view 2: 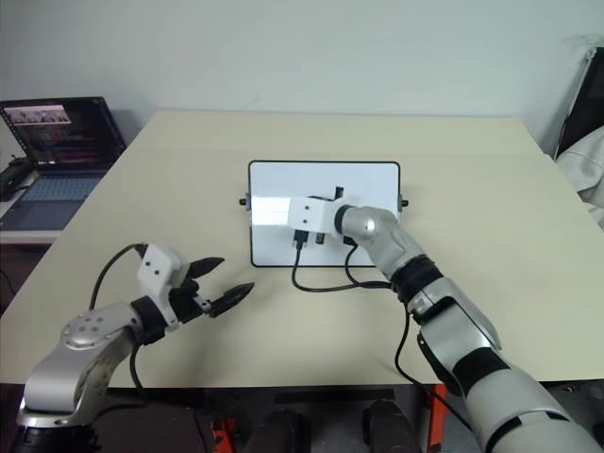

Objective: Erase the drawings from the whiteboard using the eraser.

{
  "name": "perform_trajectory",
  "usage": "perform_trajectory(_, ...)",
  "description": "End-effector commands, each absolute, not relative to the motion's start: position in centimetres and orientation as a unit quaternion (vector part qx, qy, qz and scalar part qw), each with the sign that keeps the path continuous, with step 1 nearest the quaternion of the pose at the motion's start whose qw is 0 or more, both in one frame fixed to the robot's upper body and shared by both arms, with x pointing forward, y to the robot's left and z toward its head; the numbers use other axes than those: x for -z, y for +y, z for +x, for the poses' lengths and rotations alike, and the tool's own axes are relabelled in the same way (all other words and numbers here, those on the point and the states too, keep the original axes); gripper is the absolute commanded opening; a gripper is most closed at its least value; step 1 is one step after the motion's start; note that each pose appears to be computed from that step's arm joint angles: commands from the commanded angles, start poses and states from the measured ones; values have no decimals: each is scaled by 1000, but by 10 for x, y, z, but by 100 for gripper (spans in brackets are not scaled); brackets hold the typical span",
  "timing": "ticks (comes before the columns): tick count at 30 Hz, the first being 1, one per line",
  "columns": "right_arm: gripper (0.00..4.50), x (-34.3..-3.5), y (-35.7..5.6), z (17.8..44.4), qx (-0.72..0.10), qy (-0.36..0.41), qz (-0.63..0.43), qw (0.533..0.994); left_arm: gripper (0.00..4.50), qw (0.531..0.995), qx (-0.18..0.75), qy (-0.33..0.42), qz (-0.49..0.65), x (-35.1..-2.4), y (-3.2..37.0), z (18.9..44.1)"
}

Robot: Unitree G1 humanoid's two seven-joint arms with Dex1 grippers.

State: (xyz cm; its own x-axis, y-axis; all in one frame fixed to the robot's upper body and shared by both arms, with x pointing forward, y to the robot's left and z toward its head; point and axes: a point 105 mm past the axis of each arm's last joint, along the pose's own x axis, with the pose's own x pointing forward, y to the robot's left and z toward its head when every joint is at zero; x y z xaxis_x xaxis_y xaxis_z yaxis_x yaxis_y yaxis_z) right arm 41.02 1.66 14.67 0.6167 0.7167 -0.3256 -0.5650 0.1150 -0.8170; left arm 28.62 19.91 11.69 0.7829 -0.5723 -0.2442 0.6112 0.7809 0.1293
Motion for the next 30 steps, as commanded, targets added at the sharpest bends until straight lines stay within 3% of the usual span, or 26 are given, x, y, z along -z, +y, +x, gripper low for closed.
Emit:
perform_trajectory(1, 111, -104, 5, 397, -477, -7, -544, 690, 450, 937, 325, 75, 108, -127, 194, 288)
perform_trajectory(5, 111, -105, 1, 396, -471, -4, -555, 686, 450, 936, 328, 74, 108, -127, 193, 290)
perform_trajectory(13, 111, -158, -9, 424, -376, -61, -542, 749, 450, 933, 337, 71, 108, -129, 188, 291)
perform_trajectory(18, 111, -153, -1, 407, -417, -65, -502, 755, 450, 929, 348, 62, 110, -135, 182, 292)
perform_trajectory(21, 111, -175, -3, 399, -393, -100, -455, 793, 450, 921, 368, 52, 120, -142, 171, 291)
perform_trajectory(26, 111, -233, -53, 382, -285, -159, -384, 864, 450, 890, 431, 37, 145, -152, 137, 292)
perform_trajectory(30, 111, -242, -114, 357, -193, -135, -283, 930, 450, 852, 500, 12, 156, -164, 101, 294)
